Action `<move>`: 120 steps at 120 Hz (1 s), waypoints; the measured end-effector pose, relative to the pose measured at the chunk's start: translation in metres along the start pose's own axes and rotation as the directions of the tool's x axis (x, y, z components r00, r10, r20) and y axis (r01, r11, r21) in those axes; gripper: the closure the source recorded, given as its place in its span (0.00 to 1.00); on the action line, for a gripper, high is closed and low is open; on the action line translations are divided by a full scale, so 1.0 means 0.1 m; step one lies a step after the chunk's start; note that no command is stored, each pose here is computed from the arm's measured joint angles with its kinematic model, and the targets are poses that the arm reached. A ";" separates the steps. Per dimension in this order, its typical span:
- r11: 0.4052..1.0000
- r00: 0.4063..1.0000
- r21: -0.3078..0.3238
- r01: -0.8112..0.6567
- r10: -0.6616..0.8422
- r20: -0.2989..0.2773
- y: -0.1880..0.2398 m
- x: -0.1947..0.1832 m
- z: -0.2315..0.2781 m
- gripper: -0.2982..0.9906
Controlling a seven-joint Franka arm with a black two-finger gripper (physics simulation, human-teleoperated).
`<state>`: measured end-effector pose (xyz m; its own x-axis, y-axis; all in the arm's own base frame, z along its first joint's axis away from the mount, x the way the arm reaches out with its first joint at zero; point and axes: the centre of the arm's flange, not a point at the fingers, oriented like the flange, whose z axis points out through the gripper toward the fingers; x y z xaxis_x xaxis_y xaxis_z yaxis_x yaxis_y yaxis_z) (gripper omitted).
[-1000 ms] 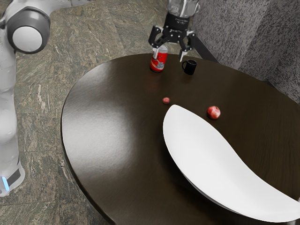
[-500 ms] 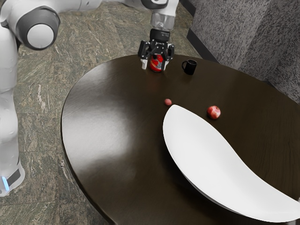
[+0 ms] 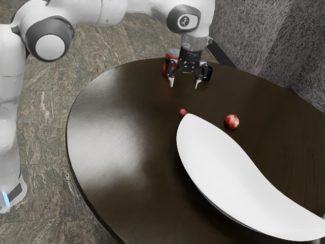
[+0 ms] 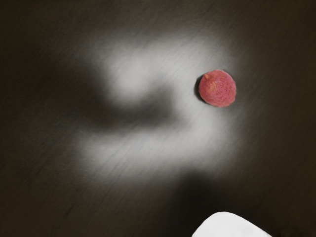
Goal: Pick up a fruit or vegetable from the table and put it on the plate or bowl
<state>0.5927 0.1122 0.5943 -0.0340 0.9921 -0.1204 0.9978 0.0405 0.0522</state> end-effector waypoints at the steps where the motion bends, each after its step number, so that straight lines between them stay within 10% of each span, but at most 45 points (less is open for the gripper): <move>1: 0.999 0.999 0.005 -0.033 0.033 -0.007 0.02 -0.04 0.04 0.23; 16: 0.894 0.893 0.049 -0.446 0.448 -0.047 0.25 -0.25 0.40 0.23; 48: 0.403 0.400 0.049 -0.914 0.915 -0.054 0.11 -0.17 0.42 0.23; 84: -0.166 -0.168 0.078 -0.983 0.985 -0.024 0.16 -0.45 0.76 0.23; 120: -0.485 -0.483 0.069 -0.872 0.875 0.045 0.23 -0.02 1.11 0.23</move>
<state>0.6224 0.0977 0.4854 0.8917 -0.4488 0.0588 -0.4501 -0.8929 0.0114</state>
